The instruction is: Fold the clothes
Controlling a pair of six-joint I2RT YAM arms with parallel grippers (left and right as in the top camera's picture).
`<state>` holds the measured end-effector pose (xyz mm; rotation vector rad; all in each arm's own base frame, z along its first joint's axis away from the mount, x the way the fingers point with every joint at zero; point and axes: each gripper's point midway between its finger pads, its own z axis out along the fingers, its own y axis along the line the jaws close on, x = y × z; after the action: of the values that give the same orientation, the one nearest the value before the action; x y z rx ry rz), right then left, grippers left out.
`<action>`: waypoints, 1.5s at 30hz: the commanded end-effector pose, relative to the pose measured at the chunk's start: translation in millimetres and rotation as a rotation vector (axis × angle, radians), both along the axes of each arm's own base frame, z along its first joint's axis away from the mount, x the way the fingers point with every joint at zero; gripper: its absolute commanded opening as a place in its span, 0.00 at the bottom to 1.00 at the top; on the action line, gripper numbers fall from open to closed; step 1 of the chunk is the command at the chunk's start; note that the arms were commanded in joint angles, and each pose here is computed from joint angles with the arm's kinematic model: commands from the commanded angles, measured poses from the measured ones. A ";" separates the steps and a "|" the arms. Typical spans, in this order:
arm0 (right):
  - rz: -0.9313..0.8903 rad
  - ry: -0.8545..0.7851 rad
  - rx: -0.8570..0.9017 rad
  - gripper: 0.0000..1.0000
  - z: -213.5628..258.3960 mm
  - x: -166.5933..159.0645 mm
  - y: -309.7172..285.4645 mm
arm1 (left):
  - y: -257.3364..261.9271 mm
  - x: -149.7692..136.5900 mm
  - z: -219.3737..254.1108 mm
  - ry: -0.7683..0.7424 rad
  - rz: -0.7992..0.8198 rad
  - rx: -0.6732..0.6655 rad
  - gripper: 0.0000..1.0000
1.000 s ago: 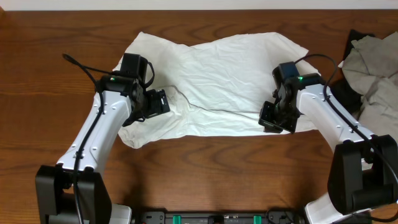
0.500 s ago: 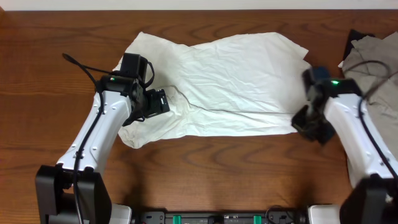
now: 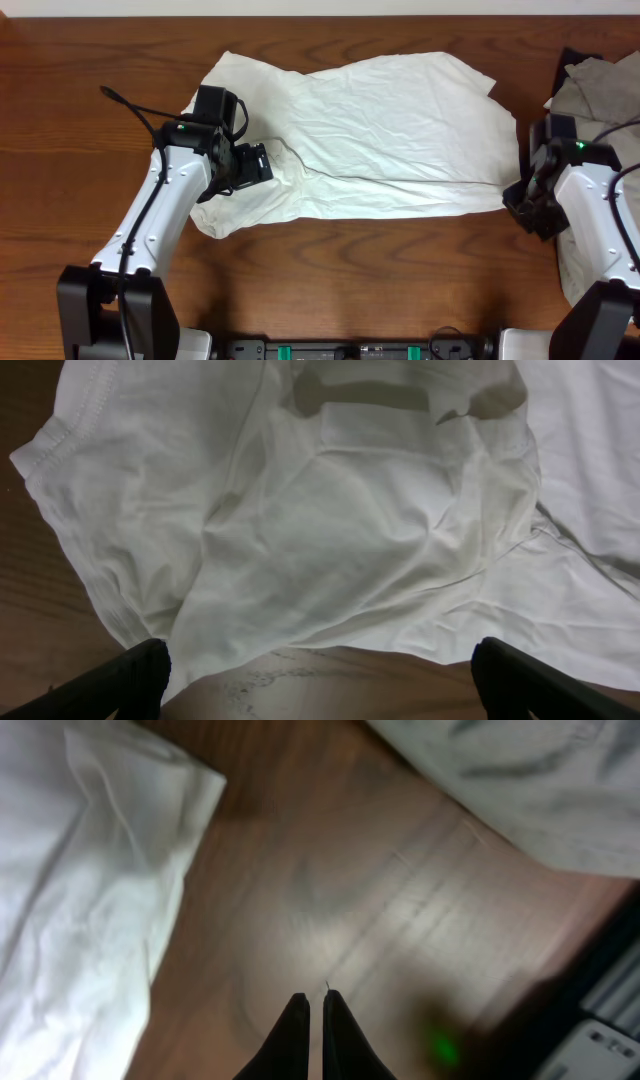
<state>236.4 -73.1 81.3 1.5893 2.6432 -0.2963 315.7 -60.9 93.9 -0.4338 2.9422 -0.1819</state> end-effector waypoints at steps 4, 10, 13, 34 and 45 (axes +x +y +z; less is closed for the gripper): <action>0.001 -0.065 0.032 0.02 -11.6 11.6 -5.4 | 2.9 -2.0 -3.0 0.009 -0.007 0.022 0.98; 0.002 -0.123 0.024 0.02 -12.5 27.0 -7.8 | 2.9 -2.0 -3.0 0.009 -0.007 0.022 0.98; 0.001 -0.105 0.016 0.01 -15.9 25.5 -9.8 | 2.8 -2.2 -3.0 0.010 -0.007 0.022 0.98; 0.014 -0.074 0.021 0.02 -56.6 46.3 -14.8 | 2.8 -2.1 -3.0 0.009 -0.007 0.022 0.98; 0.014 -0.069 0.025 0.02 -57.0 44.8 -13.8 | 2.9 -2.1 -3.0 0.009 -0.007 0.022 0.98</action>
<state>285.5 -84.6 27.4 1.5568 2.6012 -0.1848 315.5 -60.4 93.8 -0.4343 2.9427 -0.1777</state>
